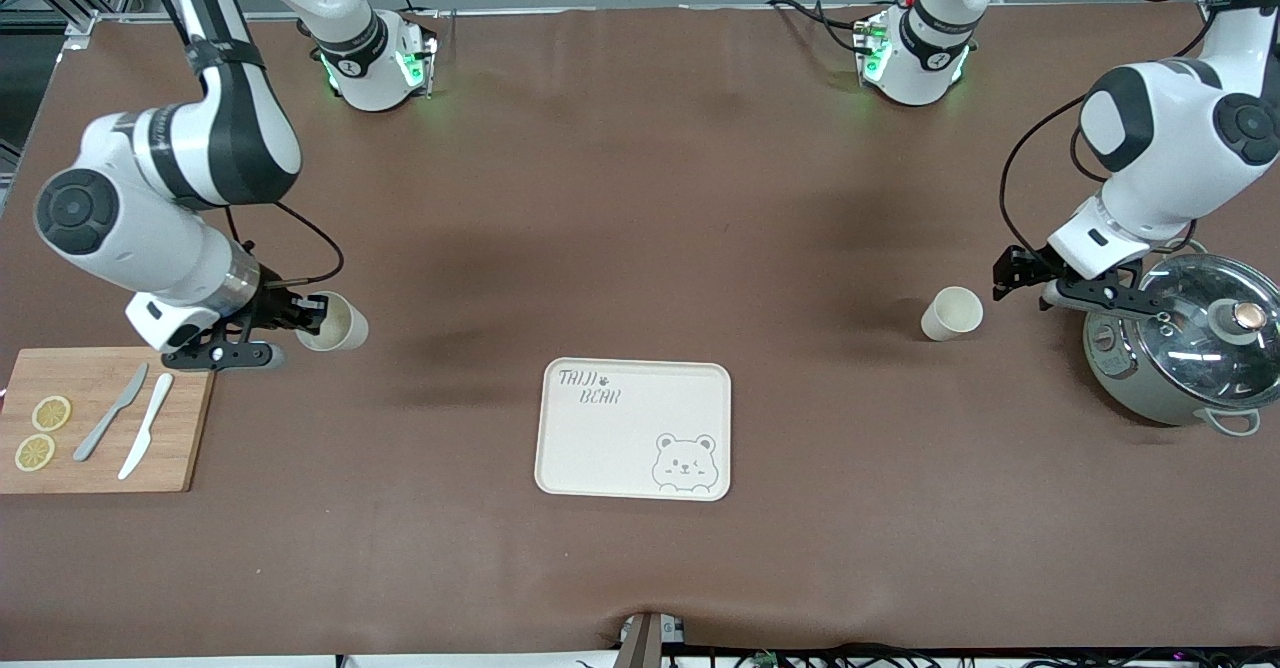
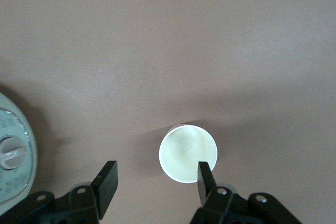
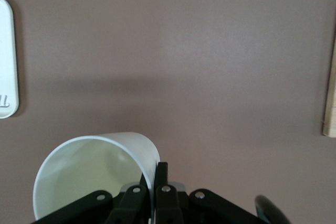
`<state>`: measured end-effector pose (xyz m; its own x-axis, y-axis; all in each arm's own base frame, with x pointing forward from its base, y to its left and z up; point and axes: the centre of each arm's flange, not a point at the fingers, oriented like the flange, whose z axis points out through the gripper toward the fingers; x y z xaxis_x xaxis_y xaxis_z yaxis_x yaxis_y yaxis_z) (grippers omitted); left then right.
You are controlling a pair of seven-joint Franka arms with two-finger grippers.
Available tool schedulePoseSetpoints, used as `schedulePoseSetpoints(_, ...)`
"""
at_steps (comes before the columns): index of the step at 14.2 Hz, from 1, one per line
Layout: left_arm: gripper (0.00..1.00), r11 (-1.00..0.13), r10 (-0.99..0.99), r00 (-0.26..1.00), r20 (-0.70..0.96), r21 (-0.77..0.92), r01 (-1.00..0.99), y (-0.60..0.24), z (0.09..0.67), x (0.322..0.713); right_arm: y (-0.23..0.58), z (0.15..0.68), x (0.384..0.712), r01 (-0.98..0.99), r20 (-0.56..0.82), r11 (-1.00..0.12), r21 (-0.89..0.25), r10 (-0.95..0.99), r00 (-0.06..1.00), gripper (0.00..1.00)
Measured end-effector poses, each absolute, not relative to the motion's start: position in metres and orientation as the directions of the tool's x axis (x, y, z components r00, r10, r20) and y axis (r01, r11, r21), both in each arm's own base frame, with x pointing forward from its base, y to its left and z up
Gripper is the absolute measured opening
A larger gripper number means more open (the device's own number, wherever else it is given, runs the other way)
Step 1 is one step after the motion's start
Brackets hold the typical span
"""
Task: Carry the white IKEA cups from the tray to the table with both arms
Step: 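Set the cup down beside the cutting board with the right gripper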
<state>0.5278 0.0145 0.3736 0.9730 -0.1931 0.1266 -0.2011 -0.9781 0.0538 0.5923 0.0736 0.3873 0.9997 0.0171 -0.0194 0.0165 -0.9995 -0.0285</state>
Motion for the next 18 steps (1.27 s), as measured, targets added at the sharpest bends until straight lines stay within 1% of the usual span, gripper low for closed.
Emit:
schedulePoseSetpoints(1,0.74,-0.979,-0.189,0.974,0.126,0.056,-0.197,0.014,0.382,0.53,0.072,0.375,0.589,0.016,-0.001,-0.999,-0.028,0.016,1.0,0.04)
schedulePoseSetpoints(2,0.74,-0.98,-0.183,0.975,0.126,0.058,-0.191,0.014,0.39,0.533,0.071,0.363,0.586,0.018,0.02,-1.0,-0.026,0.017,1.0,0.04)
schedulePoseSetpoints(5,0.96,-0.984,-0.16,0.979,0.127,0.064,-0.169,0.01,0.409,0.54,0.062,0.335,0.576,0.014,0.084,-1.0,-0.018,0.013,0.996,0.04)
schedulePoseSetpoints(6,0.96,-0.985,-0.151,0.979,0.134,0.065,-0.161,0.006,0.413,0.542,0.059,0.326,0.574,0.014,0.097,-1.0,-0.018,0.013,0.995,0.04)
schedulePoseSetpoints(7,1.0,-0.986,-0.144,0.98,0.139,0.066,-0.155,0.002,0.416,0.544,0.056,0.318,0.573,0.016,0.106,-1.0,-0.018,0.014,0.994,0.04)
schedulePoseSetpoints(14,1.0,-0.99,-0.112,0.979,0.17,0.069,-0.125,-0.01,0.437,0.551,0.03,0.247,0.584,0.032,0.168,-0.999,-0.01,0.03,0.985,0.04)
schedulePoseSetpoints(18,1.0,-0.994,-0.063,0.978,0.197,0.076,-0.08,-0.011,0.453,0.558,0.026,0.218,0.585,0.028,0.187,-1.0,-0.009,0.026,0.982,0.04)
